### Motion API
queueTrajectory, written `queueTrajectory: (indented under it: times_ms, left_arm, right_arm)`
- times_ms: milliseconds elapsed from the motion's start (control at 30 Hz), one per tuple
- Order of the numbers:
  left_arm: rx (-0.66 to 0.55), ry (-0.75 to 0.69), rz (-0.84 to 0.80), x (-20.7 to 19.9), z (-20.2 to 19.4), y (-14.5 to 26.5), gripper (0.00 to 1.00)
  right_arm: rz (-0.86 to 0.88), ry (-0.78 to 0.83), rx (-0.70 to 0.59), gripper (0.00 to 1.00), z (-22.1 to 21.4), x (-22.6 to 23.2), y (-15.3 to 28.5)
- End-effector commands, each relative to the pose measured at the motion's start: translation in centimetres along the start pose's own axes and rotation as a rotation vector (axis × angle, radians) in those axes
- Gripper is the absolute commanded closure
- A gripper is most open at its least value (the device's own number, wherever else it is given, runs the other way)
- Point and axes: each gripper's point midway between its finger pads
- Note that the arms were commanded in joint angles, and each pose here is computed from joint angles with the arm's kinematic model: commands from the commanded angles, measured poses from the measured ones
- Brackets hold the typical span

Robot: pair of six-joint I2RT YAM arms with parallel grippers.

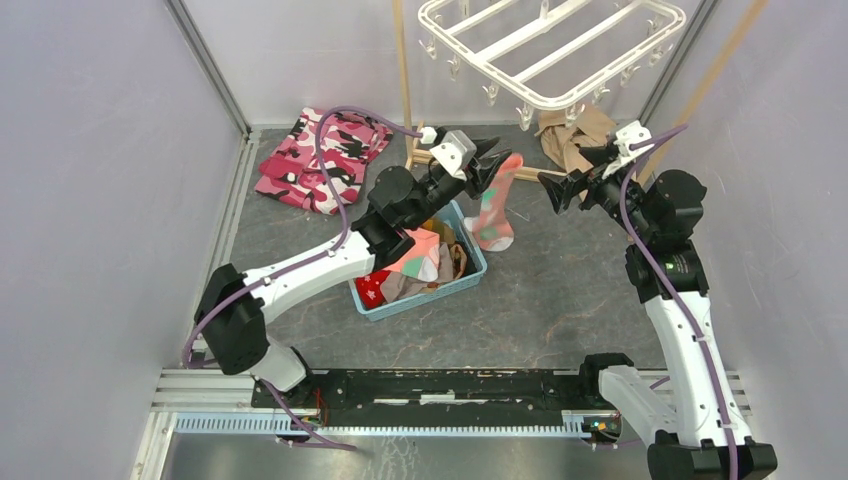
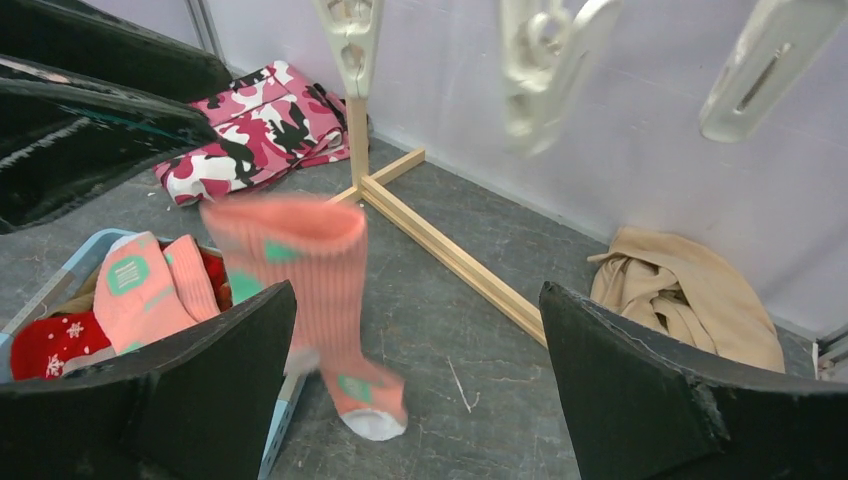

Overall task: Clip the socks to the hanger
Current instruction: Open the clamp at the hanger.

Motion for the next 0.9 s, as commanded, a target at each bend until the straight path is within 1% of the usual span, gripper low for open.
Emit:
queueTrajectory:
  times_ms: [0, 67, 133, 233, 300, 400, 500, 567, 633, 700, 733, 800, 867]
  left_arm:
    - [-0.031, 0.041, 0.015, 0.6, 2.1, 1.2, 0.58]
    - [-0.023, 0.041, 0.013, 0.5, 1.9, 1.6, 0.55]
    - [-0.003, 0.044, 0.008, 0.3, 1.3, 2.1, 0.58]
    - [0.019, 0.047, -0.002, 0.0, 0.8, 3.0, 0.58]
    - [0.046, 0.047, -0.034, -0.5, -0.2, 4.0, 0.53]
    - [0.091, 0.087, -0.114, -1.8, -2.6, 6.2, 0.47]
    - [0.110, 0.137, -0.139, -2.6, -4.4, 8.4, 0.42]
    - [0.114, 0.128, -0.170, -3.4, -5.3, 9.2, 0.38]
    - [0.130, 0.093, -0.231, -4.4, -6.3, 9.2, 0.36]
    - [0.150, 0.052, -0.329, -6.0, -7.7, 8.9, 0.33]
    - [0.157, 0.027, -0.384, -7.0, -8.3, 8.6, 0.32]
    - [0.208, -0.033, -0.502, -9.6, -10.7, 8.4, 0.28]
    - [0.259, -0.080, -0.621, -12.6, -13.0, 8.0, 0.28]
  right_arm:
    - [0.025, 0.026, -0.031, 0.02, 0.7, 0.6, 0.5]
    - [0.031, 0.027, -0.035, 0.02, 0.8, 0.7, 0.6]
    - [0.031, 0.029, -0.032, 0.02, 0.7, 0.8, 0.7]
    - [0.031, 0.042, -0.016, 0.02, 0.2, 0.7, 0.8]
    - [0.038, 0.060, -0.006, 0.02, -0.3, 0.8, 1.1]
    - [0.072, 0.096, 0.024, 0.02, -1.5, 1.2, 1.3]
    - [0.087, 0.126, 0.081, 0.02, -3.7, 0.9, 1.4]
    - [0.116, 0.139, 0.136, 0.02, -5.5, 0.7, 1.4]
    - [0.146, 0.135, 0.209, 0.02, -7.4, 0.4, 1.4]
    - [0.144, 0.130, 0.255, 0.02, -8.7, -1.0, 1.7]
    - [0.148, 0.121, 0.270, 0.03, -9.1, -1.4, 1.8]
    - [0.150, 0.095, 0.294, 0.03, -10.1, -2.3, 2.0]
    - [0.134, 0.066, 0.327, 0.03, -11.2, -3.5, 2.4]
Point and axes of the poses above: each gripper's point midway between its finger pads, its own y axis back along the fingers, its own x axis along the line the jaws close on, z = x × y, and after that the axes turned 9 degrees about -y, right-handed
